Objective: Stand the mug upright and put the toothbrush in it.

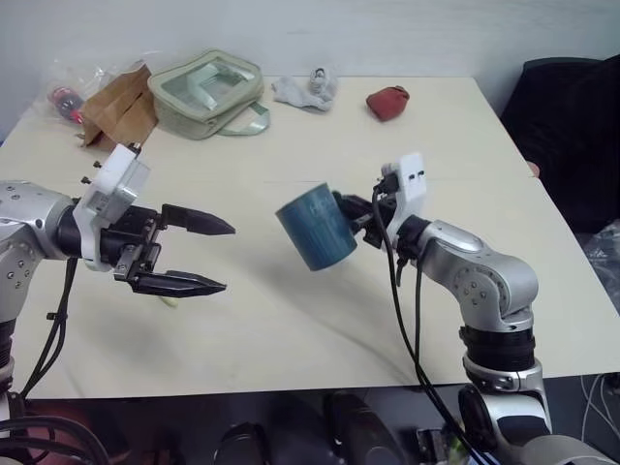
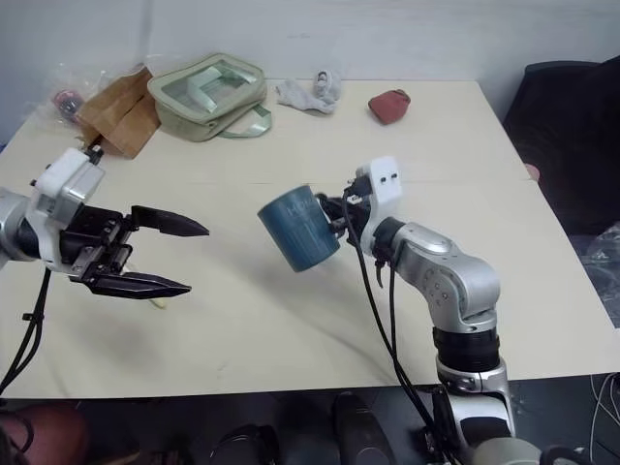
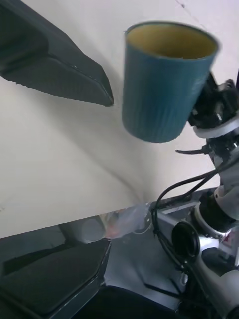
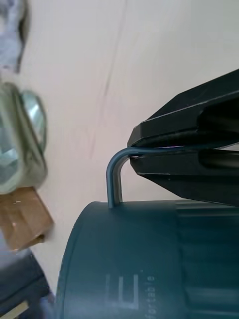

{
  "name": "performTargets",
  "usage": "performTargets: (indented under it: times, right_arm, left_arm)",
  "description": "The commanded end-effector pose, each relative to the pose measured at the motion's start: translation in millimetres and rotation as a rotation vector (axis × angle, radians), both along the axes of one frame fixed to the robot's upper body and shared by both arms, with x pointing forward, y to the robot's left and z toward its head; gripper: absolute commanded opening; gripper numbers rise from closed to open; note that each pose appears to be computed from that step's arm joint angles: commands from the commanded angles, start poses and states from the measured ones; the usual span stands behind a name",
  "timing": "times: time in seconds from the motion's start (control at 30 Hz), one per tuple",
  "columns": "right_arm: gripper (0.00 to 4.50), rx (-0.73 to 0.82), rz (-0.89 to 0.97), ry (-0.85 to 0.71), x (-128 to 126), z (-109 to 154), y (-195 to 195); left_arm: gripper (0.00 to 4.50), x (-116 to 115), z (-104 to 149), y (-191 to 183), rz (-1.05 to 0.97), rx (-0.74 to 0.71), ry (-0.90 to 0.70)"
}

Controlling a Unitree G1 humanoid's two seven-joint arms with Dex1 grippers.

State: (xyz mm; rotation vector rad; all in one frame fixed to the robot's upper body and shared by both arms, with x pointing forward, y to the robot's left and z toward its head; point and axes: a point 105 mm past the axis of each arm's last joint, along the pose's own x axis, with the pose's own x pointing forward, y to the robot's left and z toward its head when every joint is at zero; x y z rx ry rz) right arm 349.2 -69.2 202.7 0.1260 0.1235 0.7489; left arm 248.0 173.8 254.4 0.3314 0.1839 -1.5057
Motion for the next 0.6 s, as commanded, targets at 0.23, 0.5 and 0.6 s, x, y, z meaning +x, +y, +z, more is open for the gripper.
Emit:
performTargets:
  times: [0.23, 0.5, 0.6]
  right_arm:
    - [0.03, 0.189, -0.044, -0.453, 22, 11, 49]
    - [0.28, 0.198, 0.037, -0.435, 30, -25, 62]
    - [1.05, 0.207, 0.055, -0.424, 27, -33, 57]
  left_arm:
    - [4.50, -13, 15, 44, 0.255, -0.003, -0.007]
    - [4.50, -14, 16, 44, 0.263, 0.004, -0.012]
    - [4.50, -15, 16, 44, 0.264, 0.006, -0.010]
